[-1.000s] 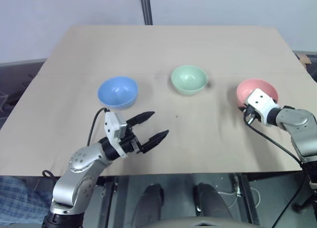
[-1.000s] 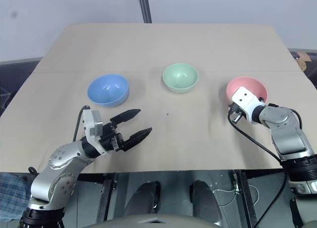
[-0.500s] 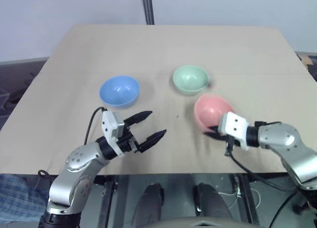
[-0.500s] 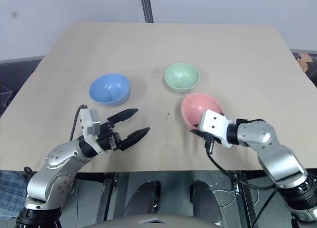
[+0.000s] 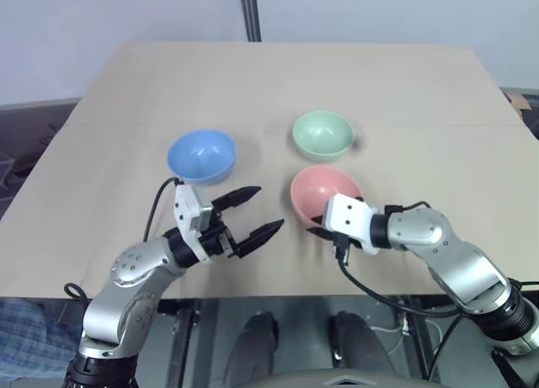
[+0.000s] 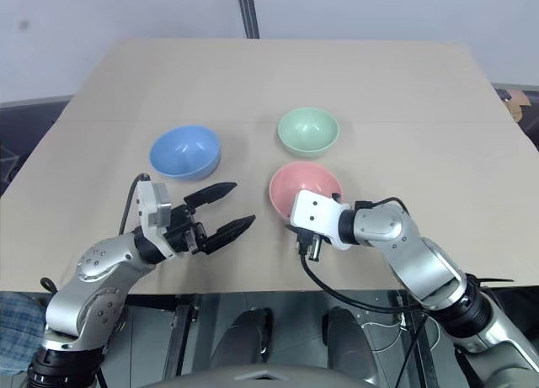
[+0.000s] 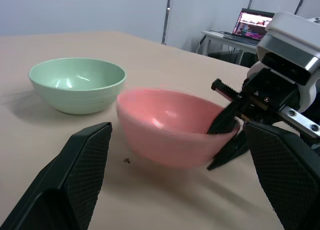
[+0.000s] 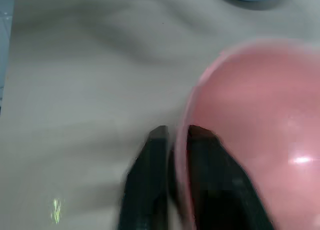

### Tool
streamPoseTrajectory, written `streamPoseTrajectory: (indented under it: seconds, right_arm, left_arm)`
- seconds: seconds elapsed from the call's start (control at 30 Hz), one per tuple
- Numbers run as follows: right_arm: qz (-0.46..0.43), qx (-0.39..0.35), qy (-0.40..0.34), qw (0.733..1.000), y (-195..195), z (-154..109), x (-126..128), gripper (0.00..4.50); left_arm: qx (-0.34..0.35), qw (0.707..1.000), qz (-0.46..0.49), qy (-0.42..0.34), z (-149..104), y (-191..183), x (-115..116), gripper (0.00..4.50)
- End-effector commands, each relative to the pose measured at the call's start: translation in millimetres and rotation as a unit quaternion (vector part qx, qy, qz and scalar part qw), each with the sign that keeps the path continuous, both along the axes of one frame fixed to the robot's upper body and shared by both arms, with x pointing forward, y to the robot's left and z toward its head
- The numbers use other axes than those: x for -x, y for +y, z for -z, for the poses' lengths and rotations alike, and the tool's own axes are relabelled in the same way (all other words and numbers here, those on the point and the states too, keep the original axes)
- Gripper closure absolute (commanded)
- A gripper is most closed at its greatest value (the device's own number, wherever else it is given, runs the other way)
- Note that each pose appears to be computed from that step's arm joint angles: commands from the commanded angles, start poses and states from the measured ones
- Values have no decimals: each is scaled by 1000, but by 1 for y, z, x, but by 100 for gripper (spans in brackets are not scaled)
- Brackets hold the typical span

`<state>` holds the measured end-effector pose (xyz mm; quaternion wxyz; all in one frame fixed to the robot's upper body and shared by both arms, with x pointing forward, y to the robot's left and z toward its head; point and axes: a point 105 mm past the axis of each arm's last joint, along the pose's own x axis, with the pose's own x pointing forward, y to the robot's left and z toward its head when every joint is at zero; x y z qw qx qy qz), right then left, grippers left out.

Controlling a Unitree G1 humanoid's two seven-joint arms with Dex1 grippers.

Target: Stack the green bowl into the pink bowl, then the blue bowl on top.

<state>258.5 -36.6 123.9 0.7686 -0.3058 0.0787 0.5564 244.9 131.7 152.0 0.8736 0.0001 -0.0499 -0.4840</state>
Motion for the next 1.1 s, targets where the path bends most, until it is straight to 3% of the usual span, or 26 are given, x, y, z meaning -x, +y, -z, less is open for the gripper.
streamPoseTrajectory:
  seconds: [0.03,0.1,0.13,0.17,0.53,0.63,0.8,1.1]
  right_arm:
    - [0,1,-15,1000,1,-6,0,233]
    - [7,-3,-19,1000,0,-8,-2,182]
    - [9,-6,-16,1000,0,-10,-3,116]
    - [11,-10,-13,1000,-1,-12,-3,90]
    - [-11,-95,56,994,-26,-58,14,90]
    - [26,-140,61,988,-40,-75,3,90]
    - [94,-152,20,984,-54,-87,-26,90]
    - [139,-97,-19,985,-47,-86,-83,90]
  left_arm:
    - [1,1000,4,-9,-4,0,4,4]
    - [1,1000,3,-9,-4,0,4,4]
    - [2,1000,2,-9,-4,0,4,4]
    - [2,1000,2,-9,-4,0,4,4]
    - [11,1000,-3,-11,-5,2,3,4]
    - [15,1000,-5,-12,-6,2,2,4]
    - [56,998,-33,-18,-17,9,-6,4]
    - [80,995,-62,-27,-28,21,-13,4]
